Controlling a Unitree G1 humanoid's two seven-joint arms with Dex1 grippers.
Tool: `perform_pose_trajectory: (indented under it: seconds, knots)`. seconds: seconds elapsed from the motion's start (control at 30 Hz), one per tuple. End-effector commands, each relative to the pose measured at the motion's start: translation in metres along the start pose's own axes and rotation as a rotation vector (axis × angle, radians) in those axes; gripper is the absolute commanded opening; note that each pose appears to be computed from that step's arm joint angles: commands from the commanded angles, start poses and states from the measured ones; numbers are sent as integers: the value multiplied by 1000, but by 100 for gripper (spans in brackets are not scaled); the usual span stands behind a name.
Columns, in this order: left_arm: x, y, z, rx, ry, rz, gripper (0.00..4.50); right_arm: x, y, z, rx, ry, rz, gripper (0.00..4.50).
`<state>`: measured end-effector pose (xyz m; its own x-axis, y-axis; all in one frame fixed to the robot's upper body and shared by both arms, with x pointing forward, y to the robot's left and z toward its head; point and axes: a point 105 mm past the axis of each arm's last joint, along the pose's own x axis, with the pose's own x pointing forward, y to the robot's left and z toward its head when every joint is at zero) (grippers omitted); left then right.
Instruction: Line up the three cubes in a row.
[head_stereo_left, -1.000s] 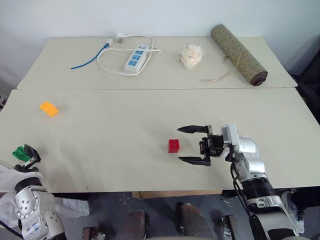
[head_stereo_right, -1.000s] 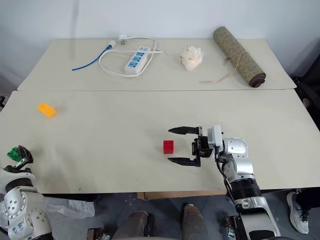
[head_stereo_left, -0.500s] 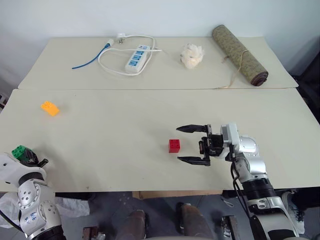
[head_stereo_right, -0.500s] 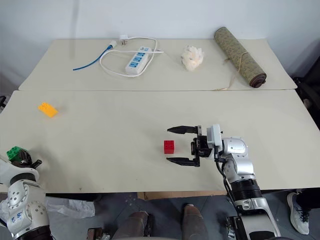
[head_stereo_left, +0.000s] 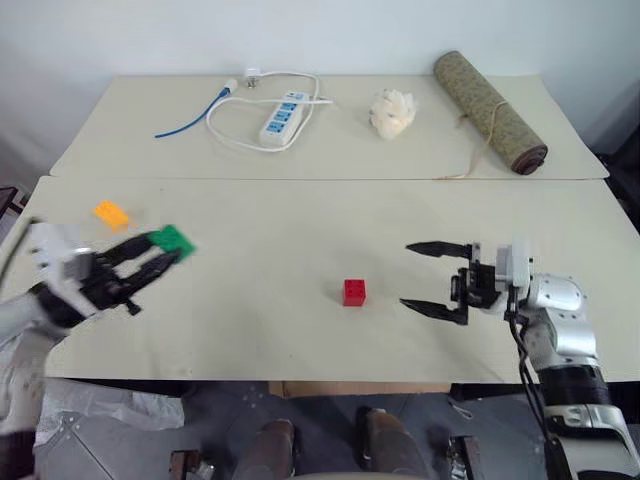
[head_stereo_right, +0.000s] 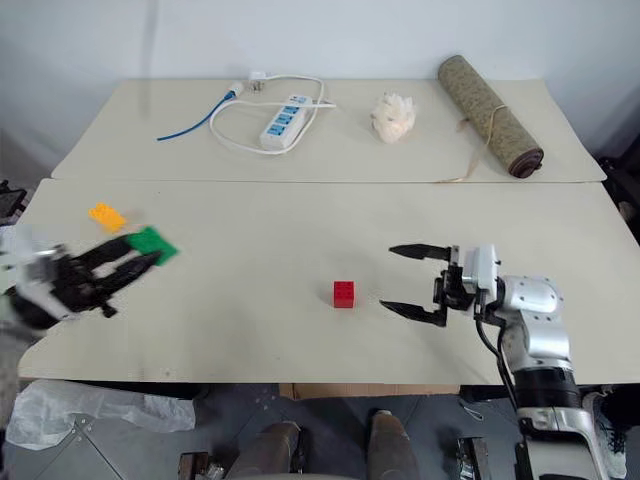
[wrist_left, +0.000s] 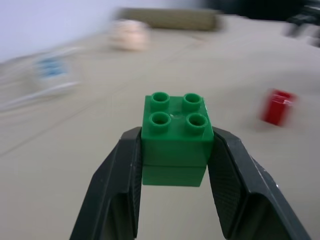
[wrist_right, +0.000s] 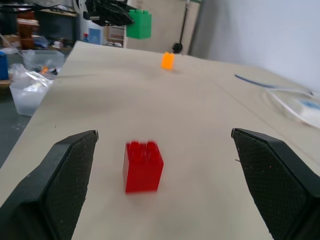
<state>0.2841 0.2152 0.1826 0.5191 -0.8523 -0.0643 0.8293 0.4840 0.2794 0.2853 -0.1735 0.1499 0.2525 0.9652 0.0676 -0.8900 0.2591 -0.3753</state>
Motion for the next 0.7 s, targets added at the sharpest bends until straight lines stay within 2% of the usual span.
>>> perform_pose_trajectory:
  seconds: [0.03,0.13,0.3,0.7]
  knots:
    - [30,-15,-21,22,47,-215,148,-7,2,12,-57,0,-43,450]
    - [59,-29,-41,59,86,-410,148,-7,14,17,-50,6,-66,450]
    - [82,-36,-49,36,54,-517,148,-18,20,25,-50,57,-105,450]
    - [107,-35,-61,61,21,-451,148,-26,40,28,-9,98,-116,450]
